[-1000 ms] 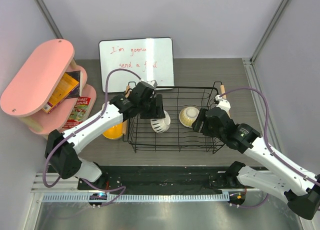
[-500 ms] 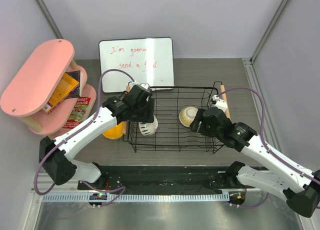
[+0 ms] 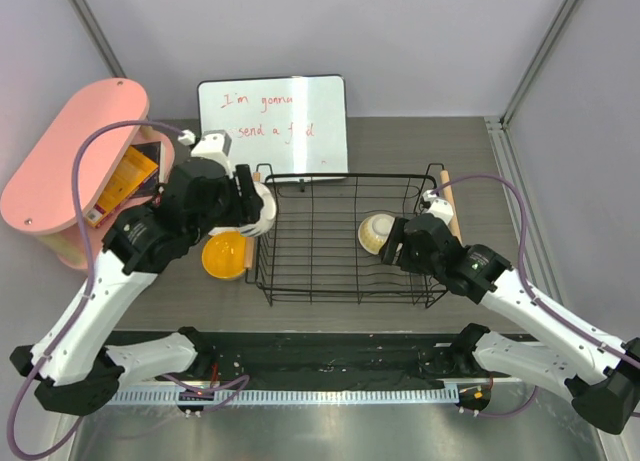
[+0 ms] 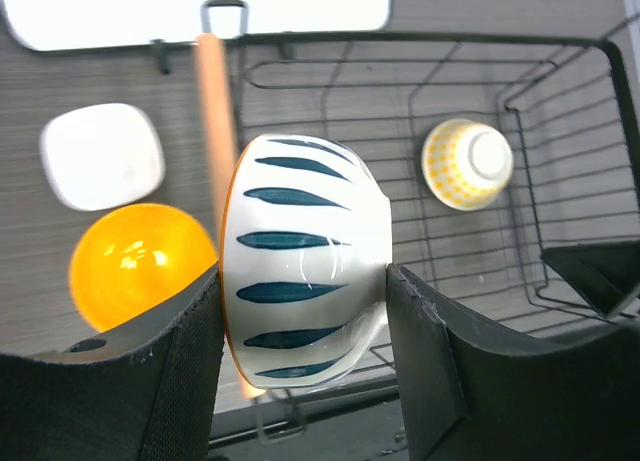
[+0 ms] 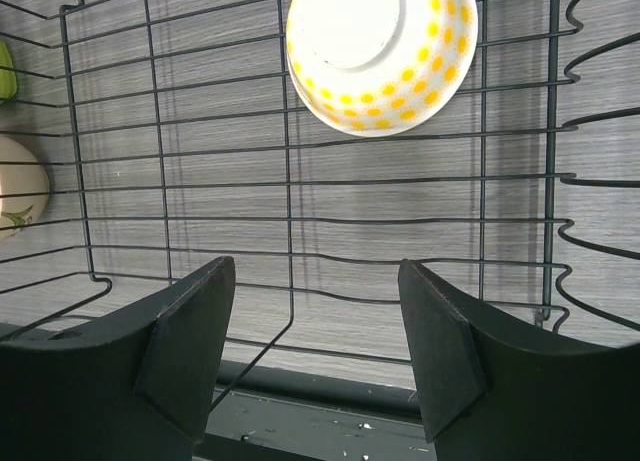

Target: Unload the bowls from the dish rack

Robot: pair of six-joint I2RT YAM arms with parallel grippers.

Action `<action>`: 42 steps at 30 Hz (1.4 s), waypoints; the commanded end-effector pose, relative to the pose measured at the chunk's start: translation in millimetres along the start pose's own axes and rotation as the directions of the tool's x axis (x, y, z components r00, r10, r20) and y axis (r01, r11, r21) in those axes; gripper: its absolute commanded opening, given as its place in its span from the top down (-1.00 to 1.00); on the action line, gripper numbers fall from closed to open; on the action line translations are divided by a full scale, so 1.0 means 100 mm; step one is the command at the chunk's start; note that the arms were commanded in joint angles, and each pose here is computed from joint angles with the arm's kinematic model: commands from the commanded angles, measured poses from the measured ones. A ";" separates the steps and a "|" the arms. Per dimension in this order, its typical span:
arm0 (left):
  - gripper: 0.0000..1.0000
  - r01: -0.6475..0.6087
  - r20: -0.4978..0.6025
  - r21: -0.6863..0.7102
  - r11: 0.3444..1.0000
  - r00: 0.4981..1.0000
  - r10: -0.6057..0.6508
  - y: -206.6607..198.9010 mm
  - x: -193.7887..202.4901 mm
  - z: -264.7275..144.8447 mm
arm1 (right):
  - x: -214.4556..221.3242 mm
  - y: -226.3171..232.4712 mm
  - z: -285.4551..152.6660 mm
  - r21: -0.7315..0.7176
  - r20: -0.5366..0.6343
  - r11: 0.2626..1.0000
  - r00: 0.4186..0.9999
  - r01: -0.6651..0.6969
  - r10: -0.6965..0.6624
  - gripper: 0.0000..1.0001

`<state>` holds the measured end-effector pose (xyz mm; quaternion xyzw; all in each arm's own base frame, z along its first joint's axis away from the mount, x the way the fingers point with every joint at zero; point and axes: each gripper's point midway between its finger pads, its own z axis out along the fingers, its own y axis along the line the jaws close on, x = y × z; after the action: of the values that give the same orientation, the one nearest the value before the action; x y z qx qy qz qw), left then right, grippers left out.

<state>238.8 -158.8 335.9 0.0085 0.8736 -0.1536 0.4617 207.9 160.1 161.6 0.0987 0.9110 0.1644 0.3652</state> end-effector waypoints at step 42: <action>1.00 0.052 -0.054 -0.499 0.865 0.994 -0.091 1.55 0.60 0.36 | 0.03 0.19 0.16 -0.068 -0.012 0.997 1.000 0.021 -0.022 -0.44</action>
<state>255.3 -22.1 224.0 -0.1324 0.9050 0.0938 0.3933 211.7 175.3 146.8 0.0811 0.9161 0.1778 0.3502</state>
